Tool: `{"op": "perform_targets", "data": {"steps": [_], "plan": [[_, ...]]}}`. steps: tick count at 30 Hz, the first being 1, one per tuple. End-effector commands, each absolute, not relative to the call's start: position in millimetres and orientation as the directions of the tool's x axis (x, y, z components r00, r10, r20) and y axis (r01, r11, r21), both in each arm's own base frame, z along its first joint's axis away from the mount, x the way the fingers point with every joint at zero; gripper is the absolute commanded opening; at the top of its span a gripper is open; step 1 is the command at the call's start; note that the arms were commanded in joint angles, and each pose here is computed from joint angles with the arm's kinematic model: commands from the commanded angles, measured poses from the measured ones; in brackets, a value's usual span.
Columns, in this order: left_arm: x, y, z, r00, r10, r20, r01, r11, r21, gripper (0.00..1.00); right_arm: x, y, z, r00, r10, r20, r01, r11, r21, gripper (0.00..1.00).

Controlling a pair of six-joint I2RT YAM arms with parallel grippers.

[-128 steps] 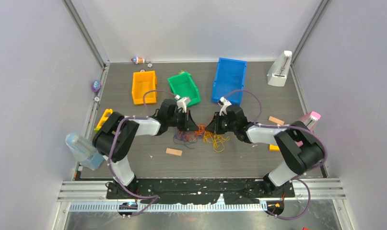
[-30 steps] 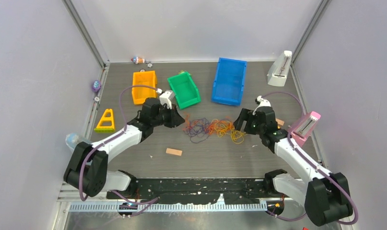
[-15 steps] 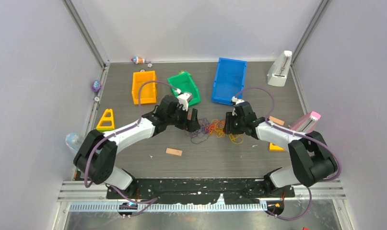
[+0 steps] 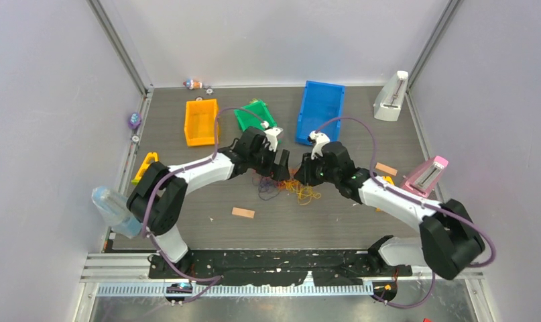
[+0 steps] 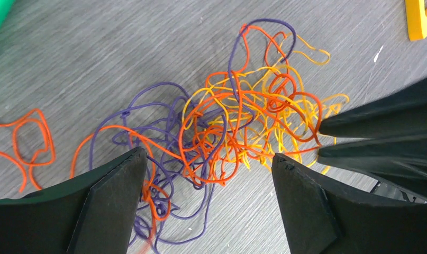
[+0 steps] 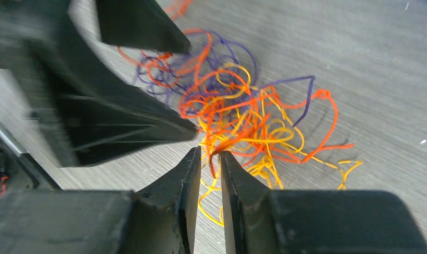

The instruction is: Untangle the cables

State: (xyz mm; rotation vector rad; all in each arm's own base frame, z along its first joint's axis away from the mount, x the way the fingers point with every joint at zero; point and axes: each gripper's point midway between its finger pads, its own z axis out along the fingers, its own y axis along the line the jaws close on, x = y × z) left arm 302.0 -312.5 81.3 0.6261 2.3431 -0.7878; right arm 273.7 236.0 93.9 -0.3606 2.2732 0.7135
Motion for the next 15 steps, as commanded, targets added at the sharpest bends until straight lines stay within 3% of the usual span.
{"op": "perform_targets", "data": {"steps": [1, 3, 4, 8, 12, 15], "plan": [[292, -330, 79, -0.708, 0.297, -0.641, 0.649, 0.631, -0.425, 0.88, 272, 243, 128, -0.644, 0.023, -0.764, -0.484, 0.762, 0.431, 0.3], [285, -337, 74, -0.705, 0.308, -0.638, 0.665, 0.6, -0.445, 0.89, 269, 245, 121, -0.661, 0.034, -0.749, -0.476, 0.753, 0.455, 0.37], [284, -339, 70, -0.704, 0.316, -0.636, 0.669, 0.596, -0.444, 0.88, 268, 245, 117, -0.67, 0.036, -0.742, -0.468, 0.755, 0.46, 0.47], [287, -334, 46, -0.718, 0.355, -0.599, 0.65, 0.649, -0.395, 0.82, 275, 227, 105, -0.689, 0.065, -0.722, -0.364, 0.831, 0.421, 0.66], [293, -326, 43, -0.711, 0.346, -0.613, 0.638, 0.683, -0.356, 0.73, 286, 201, 107, -0.641, 0.077, -0.764, -0.281, 0.902, 0.327, 0.68], [293, -326, 43, -0.702, 0.344, -0.624, 0.645, 0.678, -0.352, 0.54, 295, 193, 106, -0.642, 0.051, -0.765, -0.259, 0.925, 0.279, 0.65]]}}
